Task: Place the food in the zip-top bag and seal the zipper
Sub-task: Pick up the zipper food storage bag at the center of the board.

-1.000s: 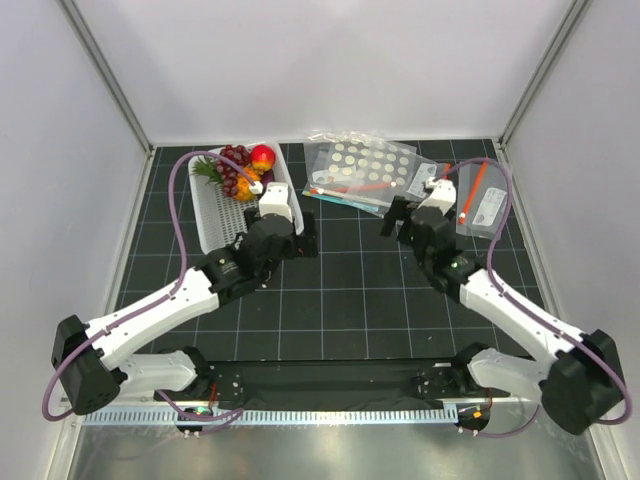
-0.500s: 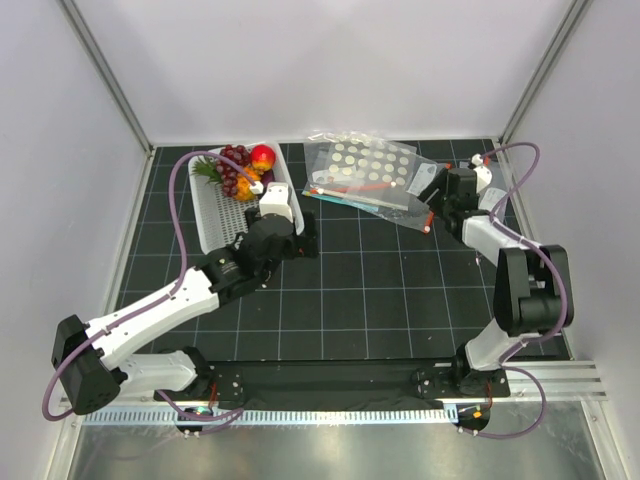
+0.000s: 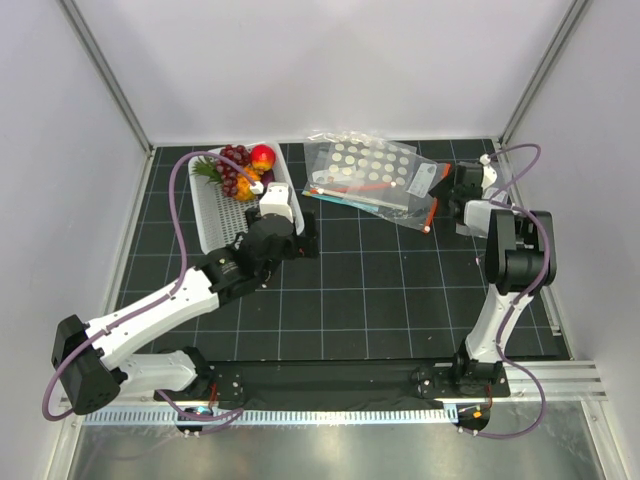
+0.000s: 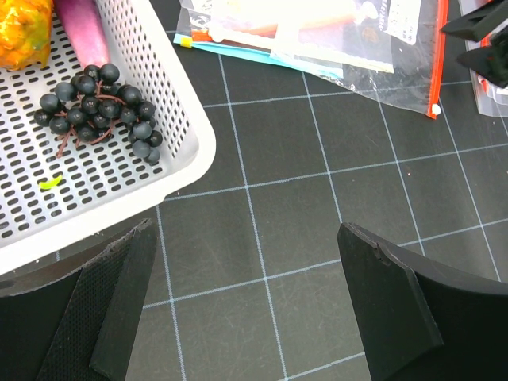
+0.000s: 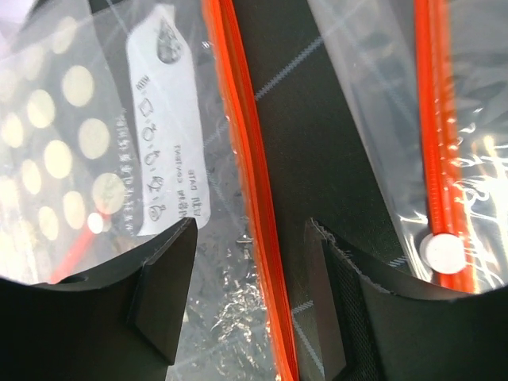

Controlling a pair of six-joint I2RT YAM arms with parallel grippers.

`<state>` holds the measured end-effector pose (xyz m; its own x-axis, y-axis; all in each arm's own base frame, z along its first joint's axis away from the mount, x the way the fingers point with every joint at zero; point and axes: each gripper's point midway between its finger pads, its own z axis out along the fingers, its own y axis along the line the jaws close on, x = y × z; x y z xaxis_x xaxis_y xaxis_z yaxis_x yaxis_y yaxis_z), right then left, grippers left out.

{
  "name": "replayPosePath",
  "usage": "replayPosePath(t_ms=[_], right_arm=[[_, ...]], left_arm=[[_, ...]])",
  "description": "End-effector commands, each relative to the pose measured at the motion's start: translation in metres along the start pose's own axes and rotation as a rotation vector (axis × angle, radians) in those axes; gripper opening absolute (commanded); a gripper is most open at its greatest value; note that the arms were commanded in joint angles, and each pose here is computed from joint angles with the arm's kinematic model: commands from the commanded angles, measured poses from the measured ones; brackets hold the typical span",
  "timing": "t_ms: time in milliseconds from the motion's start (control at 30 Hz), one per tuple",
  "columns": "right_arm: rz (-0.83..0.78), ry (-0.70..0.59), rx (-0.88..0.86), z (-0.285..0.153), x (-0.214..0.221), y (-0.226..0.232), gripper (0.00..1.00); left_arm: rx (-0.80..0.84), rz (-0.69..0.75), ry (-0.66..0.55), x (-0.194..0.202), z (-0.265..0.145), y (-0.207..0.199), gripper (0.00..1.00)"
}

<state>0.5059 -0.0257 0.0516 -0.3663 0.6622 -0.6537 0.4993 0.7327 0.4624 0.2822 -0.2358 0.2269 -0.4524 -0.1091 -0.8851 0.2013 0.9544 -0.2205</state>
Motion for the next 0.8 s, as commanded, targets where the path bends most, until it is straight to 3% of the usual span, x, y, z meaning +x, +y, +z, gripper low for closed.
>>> replayPosePath(t_ms=[0, 100, 267, 400, 500, 633, 700, 767], right_arm=[[0.035, -0.047, -0.05, 0.008, -0.013, 0.018, 0.63], [0.033, -0.05, -0.011, 0.017, -0.01, 0.008, 0.63], [0.051, -0.016, -0.05, 0.028, -0.005, 0.011, 0.48], [0.056, -0.001, -0.071, 0.03, 0.0, 0.014, 0.45], [0.06, 0.007, -0.083, 0.03, 0.002, 0.015, 0.36], [0.023, -0.004, -0.103, 0.025, -0.002, 0.02, 0.07], [-0.017, -0.031, -0.084, 0.016, -0.005, 0.02, 0.01], [-0.048, -0.065, -0.061, 0.005, -0.007, 0.019, 0.01]], left_arm=[[0.014, -0.035, -0.031, -0.011, -0.003, -0.003, 1.0], [0.016, -0.036, -0.029, -0.01, -0.003, -0.004, 1.0], [0.014, -0.032, -0.025, -0.009, -0.002, -0.003, 1.0], [0.015, -0.033, -0.025, -0.008, -0.002, -0.004, 1.0], [0.014, -0.032, -0.025, -0.009, -0.002, -0.003, 1.0], [0.013, -0.031, -0.024, -0.009, -0.002, -0.003, 1.0], [0.014, -0.03, -0.023, -0.008, -0.002, -0.003, 1.0], [0.013, -0.029, -0.021, -0.008, -0.002, -0.004, 1.0]])
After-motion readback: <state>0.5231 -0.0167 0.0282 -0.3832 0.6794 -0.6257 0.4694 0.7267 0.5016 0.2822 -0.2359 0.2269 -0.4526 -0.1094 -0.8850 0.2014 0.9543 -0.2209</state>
